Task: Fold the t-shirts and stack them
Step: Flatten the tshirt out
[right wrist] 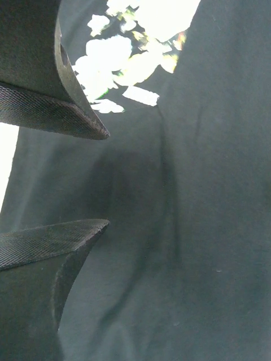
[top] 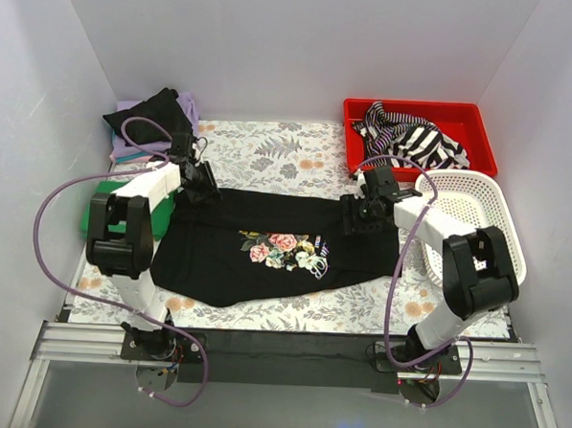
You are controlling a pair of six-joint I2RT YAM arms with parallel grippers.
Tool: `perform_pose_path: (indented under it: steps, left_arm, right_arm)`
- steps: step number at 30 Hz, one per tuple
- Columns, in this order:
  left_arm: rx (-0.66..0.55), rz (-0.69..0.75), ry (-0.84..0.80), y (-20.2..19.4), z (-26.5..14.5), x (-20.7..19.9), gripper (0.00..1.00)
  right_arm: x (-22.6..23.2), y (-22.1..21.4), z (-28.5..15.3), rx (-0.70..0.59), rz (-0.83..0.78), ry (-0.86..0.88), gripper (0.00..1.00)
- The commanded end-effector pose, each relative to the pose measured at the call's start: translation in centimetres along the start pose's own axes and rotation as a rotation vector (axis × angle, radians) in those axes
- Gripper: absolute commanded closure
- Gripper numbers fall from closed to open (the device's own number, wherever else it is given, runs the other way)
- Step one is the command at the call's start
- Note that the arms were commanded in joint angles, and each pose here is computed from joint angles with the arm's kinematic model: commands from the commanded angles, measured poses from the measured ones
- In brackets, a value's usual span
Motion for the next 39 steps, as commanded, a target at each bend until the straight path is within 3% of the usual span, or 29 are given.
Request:
perform_pose_path:
  steps: [1,7,11,18,22,27,31,37,39]
  left_arm:
    - [0.044,-0.006,0.006,0.0,1.8,-0.1,0.70]
    - [0.076,-0.007,0.297,-0.7,4.2,5.5,0.71]
    - [0.101,0.016,0.432,-1.8,4.3,8.3,0.70]
    - [0.174,0.022,0.399,-5.9,2.4,8.7,0.71]
    - [0.252,0.023,0.362,-10.2,0.0,8.6,0.72]
    - [0.240,-0.026,0.269,-12.8,-3.4,6.7,0.71]
    - [0.178,-0.010,0.289,-11.4,-3.3,6.8,0.71]
    - [0.049,0.032,0.379,-5.1,-2.6,5.7,0.71]
    - [-0.010,0.035,0.330,-3.1,-3.0,4.1,0.71]
  right_arm:
    - [0.3,2.0,1.3,-0.028,0.015,0.010,0.36]
    - [-1.2,-1.3,3.8,0.074,0.092,-0.047,0.37]
    - [-3.0,-3.8,2.7,0.079,0.149,-0.165,0.35]
    - [-7.5,-7.2,-1.6,0.061,0.188,-0.439,0.32]
    - [-8.3,-7.9,-3.7,0.055,0.197,-0.493,0.31]
    - [-8.2,-9.1,-5.7,0.044,0.223,-0.511,0.30]
    - [-6.6,-6.8,-5.6,-0.029,0.227,-0.411,0.30]
    - [-5.9,-2.7,-5.8,-0.101,0.176,-0.368,0.30]
    - [-5.9,-0.9,-5.9,-0.149,0.160,-0.368,0.30]
Point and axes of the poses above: each gripper's point midway between its finger pads, its own z axis out along the fingers, its own x axis along the line the jaws close on, y = z × x, the point moved 1 cm from there along -z, back along the fingers, and after that the axes turned 1 degree about -z, right-handed, at the moved point
